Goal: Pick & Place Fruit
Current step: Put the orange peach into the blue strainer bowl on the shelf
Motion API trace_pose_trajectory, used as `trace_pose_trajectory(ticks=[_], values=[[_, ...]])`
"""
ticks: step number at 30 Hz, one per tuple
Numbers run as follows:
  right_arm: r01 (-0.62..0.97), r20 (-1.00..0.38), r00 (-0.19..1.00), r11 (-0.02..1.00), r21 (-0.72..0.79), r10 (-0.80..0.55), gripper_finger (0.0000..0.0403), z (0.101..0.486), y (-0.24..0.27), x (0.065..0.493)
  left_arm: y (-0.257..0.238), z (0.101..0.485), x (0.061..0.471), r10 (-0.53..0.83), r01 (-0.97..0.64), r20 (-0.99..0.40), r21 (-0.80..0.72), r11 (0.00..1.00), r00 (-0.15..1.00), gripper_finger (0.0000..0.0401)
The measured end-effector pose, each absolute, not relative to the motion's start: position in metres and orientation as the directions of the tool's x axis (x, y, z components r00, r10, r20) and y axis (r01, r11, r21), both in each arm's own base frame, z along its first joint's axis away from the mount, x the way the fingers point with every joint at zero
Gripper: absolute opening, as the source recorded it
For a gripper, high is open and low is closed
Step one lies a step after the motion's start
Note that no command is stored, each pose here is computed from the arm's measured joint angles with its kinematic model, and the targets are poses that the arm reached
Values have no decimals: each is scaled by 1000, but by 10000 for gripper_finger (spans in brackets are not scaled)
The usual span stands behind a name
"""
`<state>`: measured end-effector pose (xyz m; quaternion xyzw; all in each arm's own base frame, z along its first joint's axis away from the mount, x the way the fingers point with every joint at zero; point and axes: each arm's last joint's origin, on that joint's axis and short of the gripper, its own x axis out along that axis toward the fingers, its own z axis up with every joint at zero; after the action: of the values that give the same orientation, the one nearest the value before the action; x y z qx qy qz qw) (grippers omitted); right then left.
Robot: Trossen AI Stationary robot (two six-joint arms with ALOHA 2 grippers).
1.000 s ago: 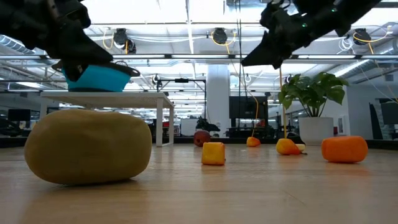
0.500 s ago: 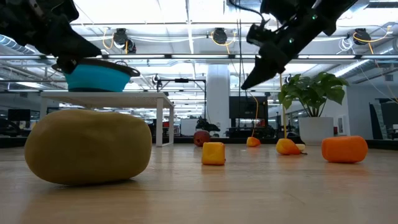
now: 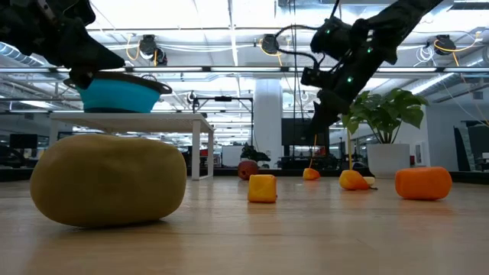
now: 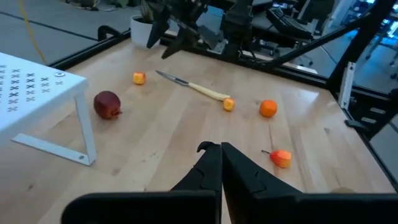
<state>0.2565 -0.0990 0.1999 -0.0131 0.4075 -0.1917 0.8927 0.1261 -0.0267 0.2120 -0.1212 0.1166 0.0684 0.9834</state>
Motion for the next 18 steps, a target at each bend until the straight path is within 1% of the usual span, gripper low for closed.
trace_pose_trajectory(ticks=[4,8,12,18], values=[[343,-754,561,925,-164,-342,229,189,-114,254,-26,212,126,116,-174,-244,-233,957,963,14],[325,-772,556,935,-141,-310,250,181,-125,253,-26,212,126,116,-181,-244,-260,949,963,20],[316,-779,557,941,-120,-287,260,173,-134,253,-26,212,126,116,-186,-243,-287,940,963,21],[327,-790,558,942,-72,-254,261,166,-146,250,-26,212,126,117,-190,-240,-308,932,964,21]])
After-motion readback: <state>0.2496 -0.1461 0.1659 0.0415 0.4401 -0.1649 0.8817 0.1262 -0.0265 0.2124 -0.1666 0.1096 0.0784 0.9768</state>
